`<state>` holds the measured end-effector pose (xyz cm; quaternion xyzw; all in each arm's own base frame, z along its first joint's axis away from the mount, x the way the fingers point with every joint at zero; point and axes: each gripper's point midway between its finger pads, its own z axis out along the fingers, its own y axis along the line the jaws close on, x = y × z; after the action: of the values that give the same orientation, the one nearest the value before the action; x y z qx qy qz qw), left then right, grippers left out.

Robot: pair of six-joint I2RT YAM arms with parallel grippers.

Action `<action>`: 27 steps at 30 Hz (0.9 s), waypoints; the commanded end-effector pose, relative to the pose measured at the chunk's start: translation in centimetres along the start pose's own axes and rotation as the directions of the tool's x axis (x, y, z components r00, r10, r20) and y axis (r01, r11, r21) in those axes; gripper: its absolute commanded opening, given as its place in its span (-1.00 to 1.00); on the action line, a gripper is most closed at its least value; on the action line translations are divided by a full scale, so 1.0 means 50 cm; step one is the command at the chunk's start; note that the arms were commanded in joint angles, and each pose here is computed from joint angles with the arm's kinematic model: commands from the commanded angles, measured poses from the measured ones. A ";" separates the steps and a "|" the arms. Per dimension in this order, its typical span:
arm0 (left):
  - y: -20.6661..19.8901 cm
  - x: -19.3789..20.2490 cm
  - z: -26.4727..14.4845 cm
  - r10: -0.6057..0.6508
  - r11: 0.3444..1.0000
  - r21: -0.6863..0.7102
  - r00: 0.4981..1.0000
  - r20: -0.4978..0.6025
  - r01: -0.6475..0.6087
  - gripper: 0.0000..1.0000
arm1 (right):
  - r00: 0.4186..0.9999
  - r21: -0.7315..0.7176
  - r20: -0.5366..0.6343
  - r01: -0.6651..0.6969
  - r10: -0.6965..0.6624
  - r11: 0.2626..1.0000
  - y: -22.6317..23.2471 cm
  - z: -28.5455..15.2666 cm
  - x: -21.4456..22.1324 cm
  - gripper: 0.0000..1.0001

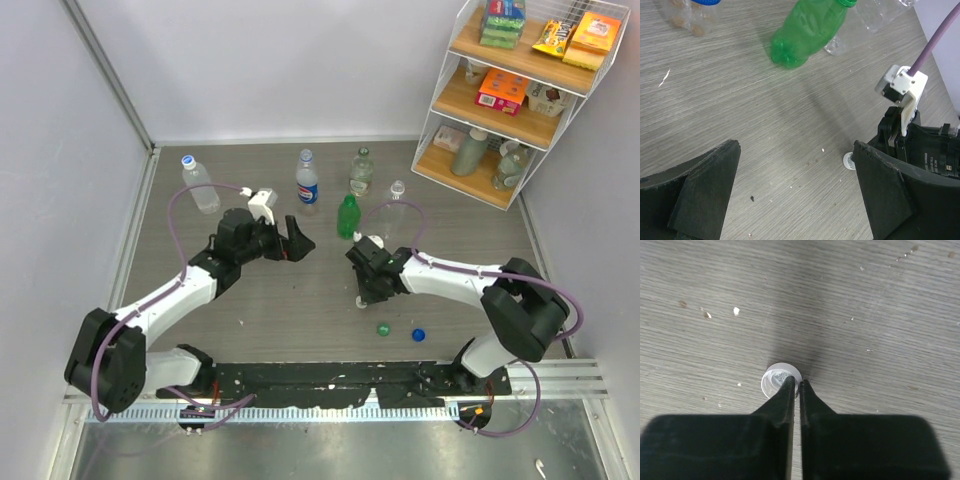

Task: Screw on the bottle caps
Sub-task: Pick up the bottle cap from the center of the board.

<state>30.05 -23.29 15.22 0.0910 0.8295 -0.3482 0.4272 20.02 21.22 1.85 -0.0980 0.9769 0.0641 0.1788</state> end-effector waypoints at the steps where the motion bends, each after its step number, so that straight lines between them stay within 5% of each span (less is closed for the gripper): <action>1: -0.021 -0.020 -0.020 -0.021 0.999 0.034 0.999 0.047 0.019 0.99 | 0.996 -0.076 0.079 -0.027 0.033 0.997 0.035 -0.005 -0.037 -0.98; 7: -0.047 -0.012 -0.053 -0.072 0.994 0.092 0.995 0.062 0.066 0.99 | 0.980 -0.214 0.193 -0.003 0.045 0.977 0.072 -0.056 -0.072 -0.98; 10: -0.075 0.001 -0.074 -0.219 0.969 0.123 0.976 0.012 0.216 0.99 | 0.948 -0.282 0.312 0.033 0.060 0.959 0.086 -0.108 -0.112 -0.98; 18: -0.212 -0.012 -0.134 -0.499 0.744 0.424 0.851 -0.161 0.517 0.85 | 0.750 -0.538 0.644 0.303 0.152 0.787 0.160 -0.324 -0.186 -0.98; 27: -0.275 -0.052 -0.181 -0.586 0.617 0.523 0.787 -0.192 0.587 0.47 | 0.572 -0.550 0.804 0.611 0.163 0.570 0.214 -0.467 -0.168 -0.98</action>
<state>20.79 -26.93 23.38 -0.0667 0.7293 -0.6335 0.2496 19.32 28.16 23.17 -0.2059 0.7263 0.4426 0.4839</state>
